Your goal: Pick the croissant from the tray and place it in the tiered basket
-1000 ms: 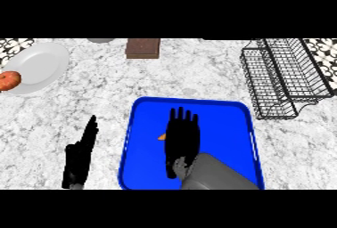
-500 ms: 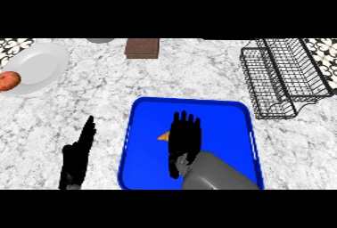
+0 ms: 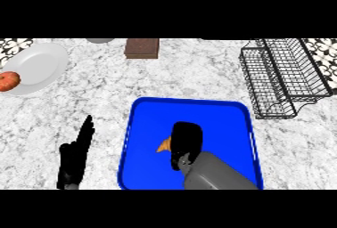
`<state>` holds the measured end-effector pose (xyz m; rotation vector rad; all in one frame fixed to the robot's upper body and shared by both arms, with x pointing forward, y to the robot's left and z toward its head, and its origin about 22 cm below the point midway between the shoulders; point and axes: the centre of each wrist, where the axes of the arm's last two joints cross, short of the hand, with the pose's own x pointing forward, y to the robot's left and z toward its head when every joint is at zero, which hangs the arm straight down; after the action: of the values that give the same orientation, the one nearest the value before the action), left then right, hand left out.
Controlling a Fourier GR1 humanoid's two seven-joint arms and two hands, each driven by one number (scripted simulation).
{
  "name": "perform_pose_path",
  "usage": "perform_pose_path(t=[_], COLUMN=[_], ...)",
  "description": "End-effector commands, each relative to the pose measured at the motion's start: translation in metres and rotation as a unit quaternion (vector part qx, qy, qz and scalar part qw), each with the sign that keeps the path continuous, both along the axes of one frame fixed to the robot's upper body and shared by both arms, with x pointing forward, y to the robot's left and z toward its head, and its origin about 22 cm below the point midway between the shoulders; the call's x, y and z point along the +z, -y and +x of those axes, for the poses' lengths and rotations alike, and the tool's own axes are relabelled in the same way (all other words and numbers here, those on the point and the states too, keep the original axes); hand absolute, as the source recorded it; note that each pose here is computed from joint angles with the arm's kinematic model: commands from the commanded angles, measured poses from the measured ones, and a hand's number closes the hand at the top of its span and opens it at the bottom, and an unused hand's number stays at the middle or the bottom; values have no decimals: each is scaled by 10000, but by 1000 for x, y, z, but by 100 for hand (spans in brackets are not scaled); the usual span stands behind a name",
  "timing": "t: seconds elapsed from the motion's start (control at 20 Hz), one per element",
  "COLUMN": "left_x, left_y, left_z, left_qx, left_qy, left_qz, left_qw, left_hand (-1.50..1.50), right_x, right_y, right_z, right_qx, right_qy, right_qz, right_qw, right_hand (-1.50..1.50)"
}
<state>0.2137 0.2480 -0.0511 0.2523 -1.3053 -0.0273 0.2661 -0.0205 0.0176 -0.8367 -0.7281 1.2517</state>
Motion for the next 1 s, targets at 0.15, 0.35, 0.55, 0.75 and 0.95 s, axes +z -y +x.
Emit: perform_pose_path(t=[0.15, 0.35, 0.55, 0.75, 0.95], left_x=[-2, -2, -7, -10, -13], left_y=[3, -8, -20, -27, -26], left_z=[-2, -1, -11, -17, -22], left_qx=[34, 54, 415, 507, 564], left_qy=[-67, -60, -112, -231, -229], left_qz=[-2, -79, -8, -26, 57], left_qw=[10000, 9999, 9991, 9984, 9981], left_hand=[0, 0, 0, 0, 0], right_x=[-3, -12, -20, -9, 23], right_y=[-13, 5, 90, 134, 144], right_z=[-14, 17, 53, 69, 80], right_qx=[73, -750, -3420, -4687, -5101], right_qy=[242, 469, 377, 754, 1747], right_qz=[-579, -701, -344, -11, 509], right_qw=[9980, 9936, 9383, 8801, 8407], right_hand=[150, 150, 150, 150, 150])
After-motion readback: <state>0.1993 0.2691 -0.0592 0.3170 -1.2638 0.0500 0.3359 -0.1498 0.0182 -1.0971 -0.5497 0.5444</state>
